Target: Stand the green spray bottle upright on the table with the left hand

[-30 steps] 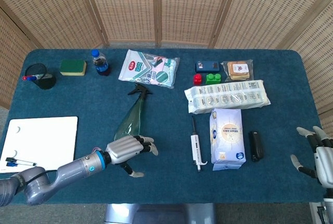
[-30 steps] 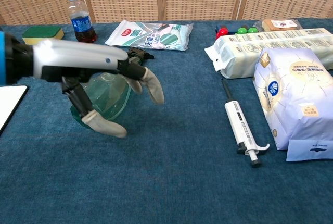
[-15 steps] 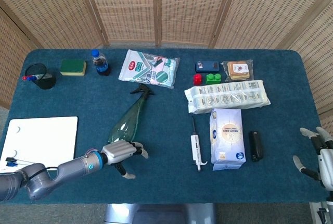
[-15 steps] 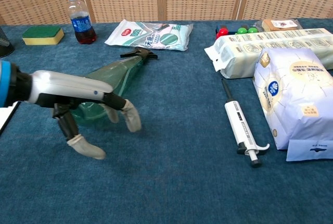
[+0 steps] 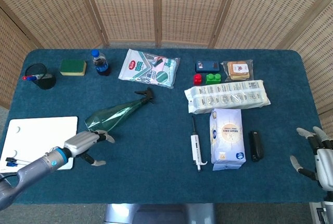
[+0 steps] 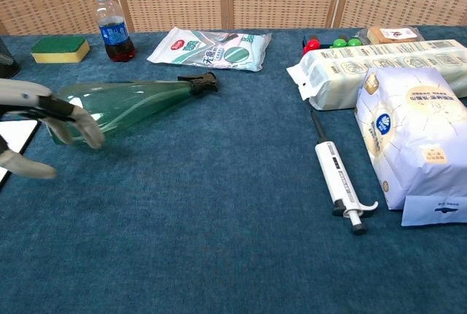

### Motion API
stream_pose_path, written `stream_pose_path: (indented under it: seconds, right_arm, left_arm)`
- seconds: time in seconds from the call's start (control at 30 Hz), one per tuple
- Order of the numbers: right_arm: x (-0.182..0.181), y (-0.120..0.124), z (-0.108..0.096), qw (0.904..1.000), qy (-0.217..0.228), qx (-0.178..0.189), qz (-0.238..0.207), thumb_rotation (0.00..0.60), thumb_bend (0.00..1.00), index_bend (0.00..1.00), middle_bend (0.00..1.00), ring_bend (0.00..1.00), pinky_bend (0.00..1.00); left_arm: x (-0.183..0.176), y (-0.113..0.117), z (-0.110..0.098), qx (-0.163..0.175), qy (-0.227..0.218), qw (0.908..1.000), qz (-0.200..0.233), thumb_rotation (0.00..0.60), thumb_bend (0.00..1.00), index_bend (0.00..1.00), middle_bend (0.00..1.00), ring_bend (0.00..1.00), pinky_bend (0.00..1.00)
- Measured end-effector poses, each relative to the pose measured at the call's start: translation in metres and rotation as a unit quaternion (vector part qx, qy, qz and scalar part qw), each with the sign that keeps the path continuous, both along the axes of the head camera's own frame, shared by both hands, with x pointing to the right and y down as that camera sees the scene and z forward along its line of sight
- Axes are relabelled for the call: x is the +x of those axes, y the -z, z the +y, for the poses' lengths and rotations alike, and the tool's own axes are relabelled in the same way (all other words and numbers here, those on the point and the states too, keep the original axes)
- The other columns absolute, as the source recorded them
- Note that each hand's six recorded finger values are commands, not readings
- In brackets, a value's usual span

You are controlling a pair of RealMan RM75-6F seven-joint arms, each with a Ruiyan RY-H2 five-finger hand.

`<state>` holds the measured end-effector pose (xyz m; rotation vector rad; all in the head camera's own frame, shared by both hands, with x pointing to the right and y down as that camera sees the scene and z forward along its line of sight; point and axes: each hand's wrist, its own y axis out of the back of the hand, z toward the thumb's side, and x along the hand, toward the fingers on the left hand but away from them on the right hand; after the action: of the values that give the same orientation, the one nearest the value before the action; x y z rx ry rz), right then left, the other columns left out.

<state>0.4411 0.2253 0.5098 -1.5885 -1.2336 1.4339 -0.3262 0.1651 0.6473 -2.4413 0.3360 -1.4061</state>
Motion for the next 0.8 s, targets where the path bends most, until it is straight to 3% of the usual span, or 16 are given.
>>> stream_pose_path:
  seconds: [0.23, 0.4, 0.6, 0.8]
  right_arm:
    - [-0.007, -0.002, -0.003, 1.0, 0.006, 0.0, -0.004, 0.6, 0.35, 0.2, 0.29, 0.11, 0.19]
    - [-0.008, -0.002, -0.004, 1.0, 0.007, 0.001, -0.005, 0.6, 0.35, 0.2, 0.29, 0.11, 0.2]
    - [-0.006, -0.003, -0.004, 1.0, 0.005, 0.001, -0.007, 0.6, 0.35, 0.2, 0.29, 0.11, 0.19]
    - [-0.004, -0.004, -0.004, 0.9999, 0.003, 0.002, -0.011, 0.6, 0.35, 0.2, 0.29, 0.11, 0.19]
  left_arm:
    - [-0.05, 0.003, -0.012, 0.021, 0.036, 0.9983, -0.042, 0.449, 0.29, 0.21, 0.24, 0.14, 0.22]
    - [-0.066, 0.005, -0.018, 0.033, 0.057, 0.9964, -0.053, 0.448, 0.29, 0.22, 0.25, 0.14, 0.24]
    - [-0.049, 0.019, -0.011, 0.04, 0.043, 0.9981, -0.02, 0.442, 0.29, 0.22, 0.25, 0.14, 0.25]
    - [-0.014, 0.051, -0.006, 0.049, 0.016, 0.9977, 0.045, 0.447, 0.29, 0.21, 0.25, 0.15, 0.25]
